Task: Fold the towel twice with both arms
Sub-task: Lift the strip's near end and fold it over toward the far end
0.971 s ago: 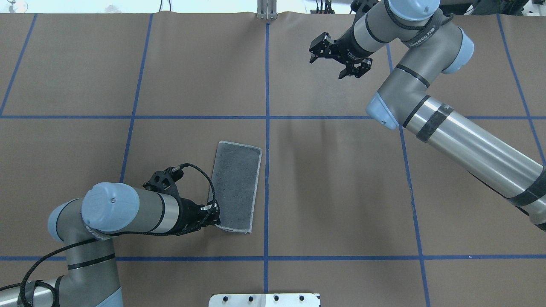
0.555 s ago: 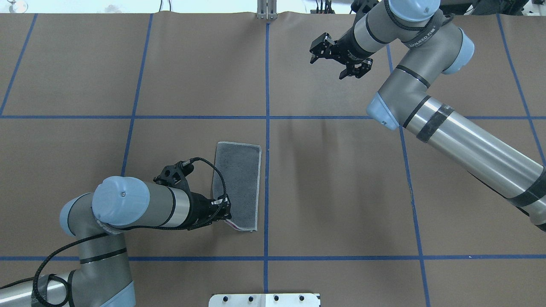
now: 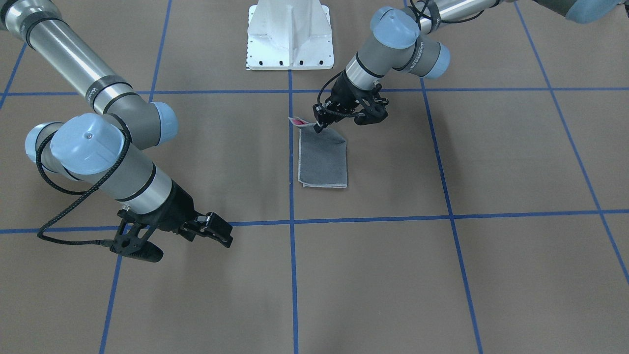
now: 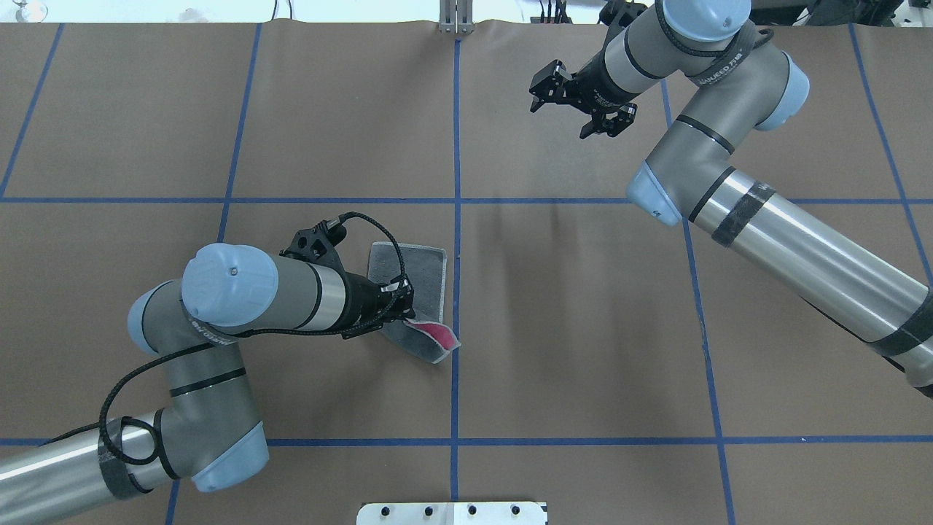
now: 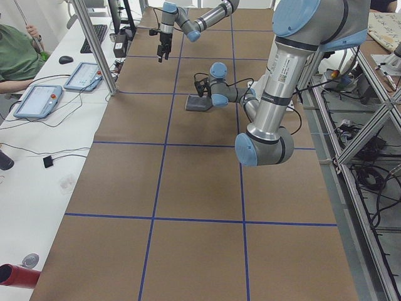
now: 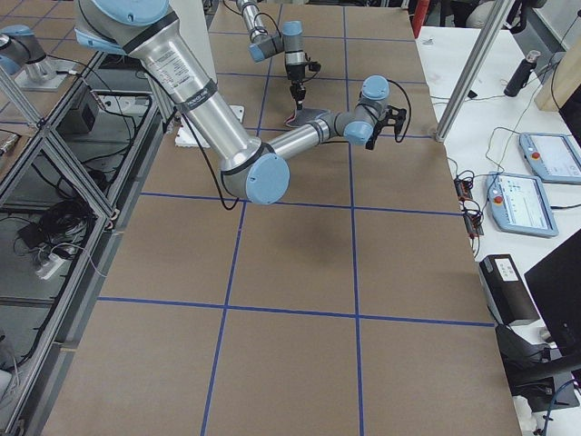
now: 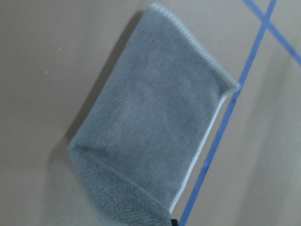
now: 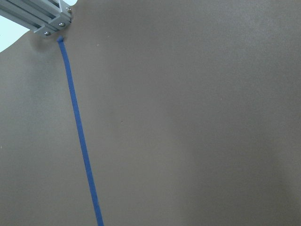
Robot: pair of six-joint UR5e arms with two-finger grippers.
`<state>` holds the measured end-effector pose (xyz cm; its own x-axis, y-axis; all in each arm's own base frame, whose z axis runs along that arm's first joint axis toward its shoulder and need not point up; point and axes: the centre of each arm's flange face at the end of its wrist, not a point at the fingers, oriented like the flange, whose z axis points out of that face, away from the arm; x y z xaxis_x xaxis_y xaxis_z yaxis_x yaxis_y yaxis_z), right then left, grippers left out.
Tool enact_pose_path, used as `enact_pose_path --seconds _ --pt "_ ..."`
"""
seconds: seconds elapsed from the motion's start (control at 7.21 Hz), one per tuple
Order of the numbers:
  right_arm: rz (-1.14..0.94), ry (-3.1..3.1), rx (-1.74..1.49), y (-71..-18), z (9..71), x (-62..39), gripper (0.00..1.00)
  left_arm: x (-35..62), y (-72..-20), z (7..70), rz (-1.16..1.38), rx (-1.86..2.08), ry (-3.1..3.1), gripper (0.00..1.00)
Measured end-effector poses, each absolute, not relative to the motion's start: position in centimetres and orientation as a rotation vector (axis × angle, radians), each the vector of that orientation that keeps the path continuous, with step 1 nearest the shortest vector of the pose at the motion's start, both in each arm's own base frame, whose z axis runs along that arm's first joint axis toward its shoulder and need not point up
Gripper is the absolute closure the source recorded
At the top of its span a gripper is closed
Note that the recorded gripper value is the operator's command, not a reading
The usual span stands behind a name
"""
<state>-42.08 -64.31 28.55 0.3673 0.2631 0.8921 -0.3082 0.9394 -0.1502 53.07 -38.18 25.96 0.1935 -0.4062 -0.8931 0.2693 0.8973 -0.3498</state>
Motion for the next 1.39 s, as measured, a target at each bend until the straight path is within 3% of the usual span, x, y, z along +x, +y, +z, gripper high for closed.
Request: enact_pose_path --seconds 1.39 --pt "0.366 -1.125 0.037 -64.0 29.7 -42.3 0.00 51.6 -47.1 25.3 -0.581 -0.110 1.278 1.00"
